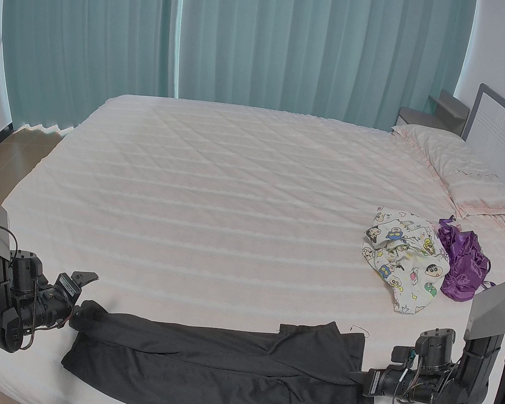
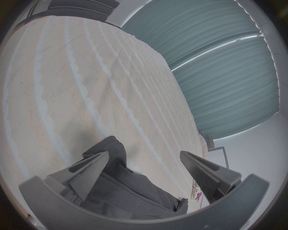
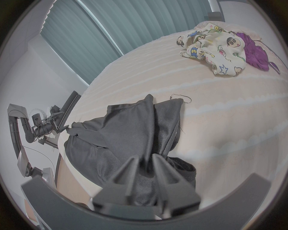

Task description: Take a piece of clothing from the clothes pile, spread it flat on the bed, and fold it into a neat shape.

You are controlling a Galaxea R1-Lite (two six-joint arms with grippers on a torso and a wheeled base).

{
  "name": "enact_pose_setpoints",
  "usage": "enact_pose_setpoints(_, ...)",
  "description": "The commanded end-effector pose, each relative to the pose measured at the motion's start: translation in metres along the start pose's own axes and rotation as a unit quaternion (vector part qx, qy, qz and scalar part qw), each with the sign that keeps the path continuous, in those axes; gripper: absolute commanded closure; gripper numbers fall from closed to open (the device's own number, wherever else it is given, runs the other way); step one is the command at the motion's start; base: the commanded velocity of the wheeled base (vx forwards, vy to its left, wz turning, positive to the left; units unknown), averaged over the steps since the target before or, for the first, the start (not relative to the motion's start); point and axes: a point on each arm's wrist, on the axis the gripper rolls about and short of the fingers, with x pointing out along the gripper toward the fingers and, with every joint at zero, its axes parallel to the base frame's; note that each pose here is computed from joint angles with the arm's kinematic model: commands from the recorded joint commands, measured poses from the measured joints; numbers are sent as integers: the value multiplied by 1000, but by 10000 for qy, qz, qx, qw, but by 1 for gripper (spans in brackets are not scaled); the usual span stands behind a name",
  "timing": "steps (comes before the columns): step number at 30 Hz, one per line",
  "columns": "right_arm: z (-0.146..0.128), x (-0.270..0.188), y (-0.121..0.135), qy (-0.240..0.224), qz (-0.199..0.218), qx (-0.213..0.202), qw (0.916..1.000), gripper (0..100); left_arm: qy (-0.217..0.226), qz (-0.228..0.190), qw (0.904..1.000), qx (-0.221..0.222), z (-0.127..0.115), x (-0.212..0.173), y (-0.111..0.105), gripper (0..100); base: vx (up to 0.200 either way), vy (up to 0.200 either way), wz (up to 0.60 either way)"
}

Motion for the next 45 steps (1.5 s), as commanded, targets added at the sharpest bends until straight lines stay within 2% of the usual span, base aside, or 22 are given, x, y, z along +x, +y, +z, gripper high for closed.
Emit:
enact_pose_setpoints(1, -3, -2, 1, 36, 5, -37, 10000, 0, -45, -66, 10000, 19, 1, 0, -1, 0, 0, 0, 0)
enact_pose_setpoints(8, 13, 4, 0, -532, 154, -5, 9985, 0, -58, -58, 10000, 19, 1, 0, -1, 0, 0, 0, 0)
enact_pose_setpoints(11, 17, 15, 1, -647, 241, 192, 9974, 0, -97, -31, 9999, 22, 1, 1, -1, 0, 0, 0, 0)
enact_pose_setpoints(12, 21, 25, 2, -720, 310, 450, 9959, 0, -105, -16, 9999, 20, 1, 0, -1, 0, 0, 0, 0)
enact_pose_setpoints(13, 21, 27, 2, -729, 323, 487, 9956, 0, -116, -18, 9999, 22, 1, 1, -1, 0, 0, 0, 0)
enact_pose_setpoints(15, 25, 39, 1, -780, 393, 810, 9929, 0, -108, -6, 9999, 18, 1, 1, 0, 0, 0, 0, 0)
enact_pose_setpoints(19, 33, 51, -1, -895, 459, 1009, 9898, 0, -118, -8, 9999, 20, 1, 1, -1, 0, 0, 0, 0)
enact_pose_setpoints(24, 32, 65, -4, -865, 464, 1053, 9896, 0, -118, -8, 9999, 20, 1, 1, -1, 0, 0, 0, 0)
enact_pose_setpoints(25, 32, 68, -6, -846, 441, 1067, 9897, 100, -118, -8, 9999, 20, 1, 1, -1, 0, 0, 0, 0)
enact_pose_setpoints(30, 32, 70, -8, -689, 352, 1138, 9905, 100, -118, -8, 9999, 20, 1, 1, -1, 0, 0, 0, 0)
enact_pose_setpoints(45, 36, 38, -13, -862, 234, 1220, 9885, 100, -118, -8, 9999, 20, 1, 1, -1, 0, 0, 0, 0)
